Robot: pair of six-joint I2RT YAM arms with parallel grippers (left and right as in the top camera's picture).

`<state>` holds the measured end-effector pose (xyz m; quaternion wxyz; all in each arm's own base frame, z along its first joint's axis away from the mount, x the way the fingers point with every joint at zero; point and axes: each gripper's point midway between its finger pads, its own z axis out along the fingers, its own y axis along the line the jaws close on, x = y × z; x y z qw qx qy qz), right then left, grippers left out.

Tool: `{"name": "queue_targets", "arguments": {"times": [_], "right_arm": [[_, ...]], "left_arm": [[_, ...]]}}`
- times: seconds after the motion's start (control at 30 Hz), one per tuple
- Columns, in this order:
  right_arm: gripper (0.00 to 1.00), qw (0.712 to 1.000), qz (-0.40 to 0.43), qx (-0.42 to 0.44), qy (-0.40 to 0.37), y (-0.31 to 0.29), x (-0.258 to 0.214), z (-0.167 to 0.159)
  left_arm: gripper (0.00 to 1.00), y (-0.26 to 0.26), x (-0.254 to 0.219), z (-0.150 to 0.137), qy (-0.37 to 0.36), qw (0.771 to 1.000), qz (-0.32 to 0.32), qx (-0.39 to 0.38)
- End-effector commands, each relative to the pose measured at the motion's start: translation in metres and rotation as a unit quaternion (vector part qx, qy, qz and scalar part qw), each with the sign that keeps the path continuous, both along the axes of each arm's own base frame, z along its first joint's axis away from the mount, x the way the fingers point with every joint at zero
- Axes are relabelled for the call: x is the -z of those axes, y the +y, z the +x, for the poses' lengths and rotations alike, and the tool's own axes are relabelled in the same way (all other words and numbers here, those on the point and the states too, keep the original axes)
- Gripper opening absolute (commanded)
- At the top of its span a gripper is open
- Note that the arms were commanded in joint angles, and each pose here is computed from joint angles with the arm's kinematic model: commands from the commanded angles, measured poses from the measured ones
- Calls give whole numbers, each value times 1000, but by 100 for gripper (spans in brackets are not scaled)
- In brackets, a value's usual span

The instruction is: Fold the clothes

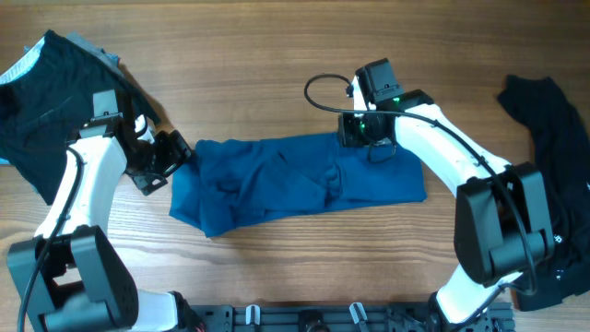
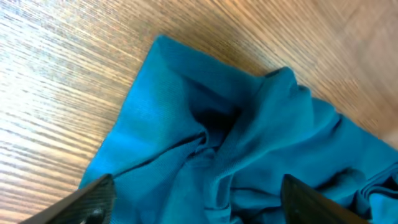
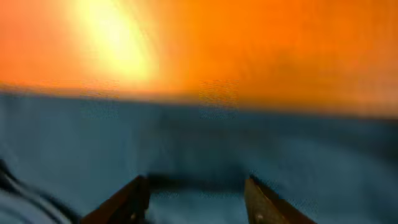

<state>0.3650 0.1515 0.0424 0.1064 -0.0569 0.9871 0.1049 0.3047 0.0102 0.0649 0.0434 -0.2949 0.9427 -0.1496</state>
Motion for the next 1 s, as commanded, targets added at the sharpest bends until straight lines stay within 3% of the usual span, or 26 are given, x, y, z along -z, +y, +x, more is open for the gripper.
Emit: {"name": "queue_targets", "arguments": {"times": [0.0, 0.1, 0.2, 0.4, 0.5, 0.57, 0.63, 0.7, 0.8, 0.97], "right_arm": [[58, 997, -47, 21, -51, -23, -51, 4], [62, 995, -60, 30, -78, -35, -83, -6], [63, 995, -59, 31, -70, -35, -81, -9], [63, 995, -56, 40, -67, -35, -81, -10], [63, 995, -56, 40, -67, -35, -81, -10], [63, 995, -57, 40, -65, -35, -80, -11], [63, 996, -58, 39, -63, -36, -80, -12], [64, 996, -58, 39, -64, -35, -80, -12], [64, 992, -92, 50, -65, -49, -79, -12], [64, 987, -113, 102, -59, -90, -78, -6]], "left_arm": [[89, 4, -2, -2, -3, 1000, 19, 22], [90, 2, 11, -17, 14, 999, 18, 45], [89, -12, 25, -27, 11, 997, -14, 76], [87, -31, 62, -37, -12, 993, -7, 120], [86, -57, 83, -44, -5, 984, -5, 179], [74, -60, 94, -51, 16, 982, 4, 190], [46, -62, 97, -55, 27, 981, 1, 194], [28, -61, 97, -55, 27, 981, 2, 193], [17, -38, 85, -42, 32, 988, 40, 147], [11, 23, 12, 4, 4, 992, 104, 73]]}}
